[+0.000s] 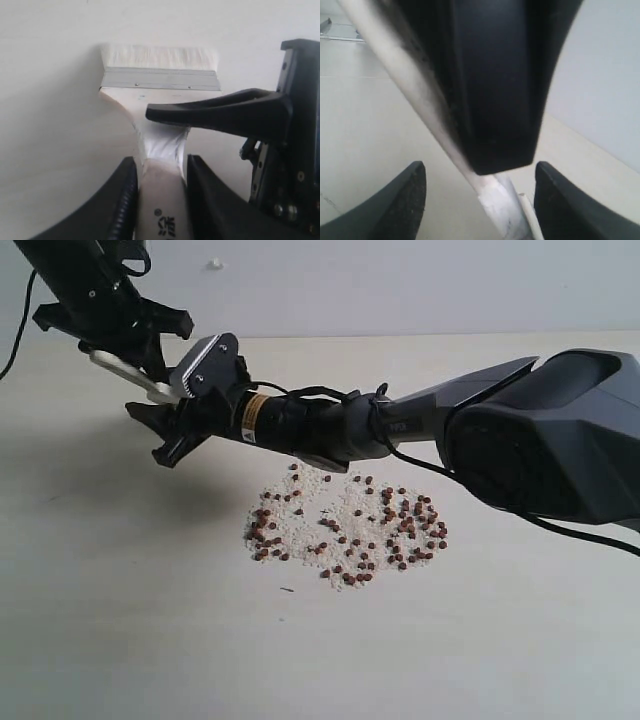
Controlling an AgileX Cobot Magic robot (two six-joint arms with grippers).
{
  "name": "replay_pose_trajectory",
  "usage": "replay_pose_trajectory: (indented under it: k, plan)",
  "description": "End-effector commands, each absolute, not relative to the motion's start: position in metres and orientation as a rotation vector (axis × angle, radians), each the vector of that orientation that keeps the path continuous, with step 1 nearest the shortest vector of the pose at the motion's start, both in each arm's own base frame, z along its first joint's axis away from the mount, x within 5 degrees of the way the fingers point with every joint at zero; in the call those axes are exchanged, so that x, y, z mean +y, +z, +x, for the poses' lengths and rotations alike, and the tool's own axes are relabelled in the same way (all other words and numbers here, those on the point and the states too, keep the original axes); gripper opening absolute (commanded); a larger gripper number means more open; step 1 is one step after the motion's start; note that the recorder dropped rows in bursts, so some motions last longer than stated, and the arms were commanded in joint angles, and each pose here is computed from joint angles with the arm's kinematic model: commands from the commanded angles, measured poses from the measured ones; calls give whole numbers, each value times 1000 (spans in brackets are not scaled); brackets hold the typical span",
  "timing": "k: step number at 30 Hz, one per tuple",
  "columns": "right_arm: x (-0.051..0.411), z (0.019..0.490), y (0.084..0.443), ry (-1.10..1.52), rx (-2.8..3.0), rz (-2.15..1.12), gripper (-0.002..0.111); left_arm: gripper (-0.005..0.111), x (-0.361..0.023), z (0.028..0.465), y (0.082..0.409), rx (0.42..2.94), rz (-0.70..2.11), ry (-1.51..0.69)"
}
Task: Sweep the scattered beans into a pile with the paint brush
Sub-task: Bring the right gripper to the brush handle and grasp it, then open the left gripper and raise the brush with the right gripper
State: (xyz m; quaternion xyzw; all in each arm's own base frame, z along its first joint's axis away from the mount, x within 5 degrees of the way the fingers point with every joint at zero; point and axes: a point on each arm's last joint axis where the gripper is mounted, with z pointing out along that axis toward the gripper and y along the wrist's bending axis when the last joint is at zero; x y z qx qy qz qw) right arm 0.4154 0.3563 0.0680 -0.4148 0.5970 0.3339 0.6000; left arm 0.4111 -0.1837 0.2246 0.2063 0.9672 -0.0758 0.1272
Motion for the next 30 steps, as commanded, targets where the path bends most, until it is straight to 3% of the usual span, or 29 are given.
replay_pose_trajectory:
  k: [1, 9, 17, 23, 26, 30]
  plan:
    - [358, 417, 74, 777, 1368, -936, 52, 0, -184, 411, 233, 2795, 598, -243]
    - [360, 415, 83, 766, 1336, -1000, 32, 0, -184, 412, 233, 2778, 602, -231]
    - [360, 415, 85, 768, 1382, -1021, 0, 0, -185, 415, 234, 2741, 588, -237]
    - [360, 415, 87, 806, 1415, -985, 0, 1, -185, 425, 238, 2645, 551, -241]
    - [360, 415, 102, 886, 1439, -934, 0, 10, -175, 435, 246, 2553, 501, -228]
    - [361, 411, 131, 982, 1473, -930, 0, 35, -147, 449, 264, 2440, 406, -211]
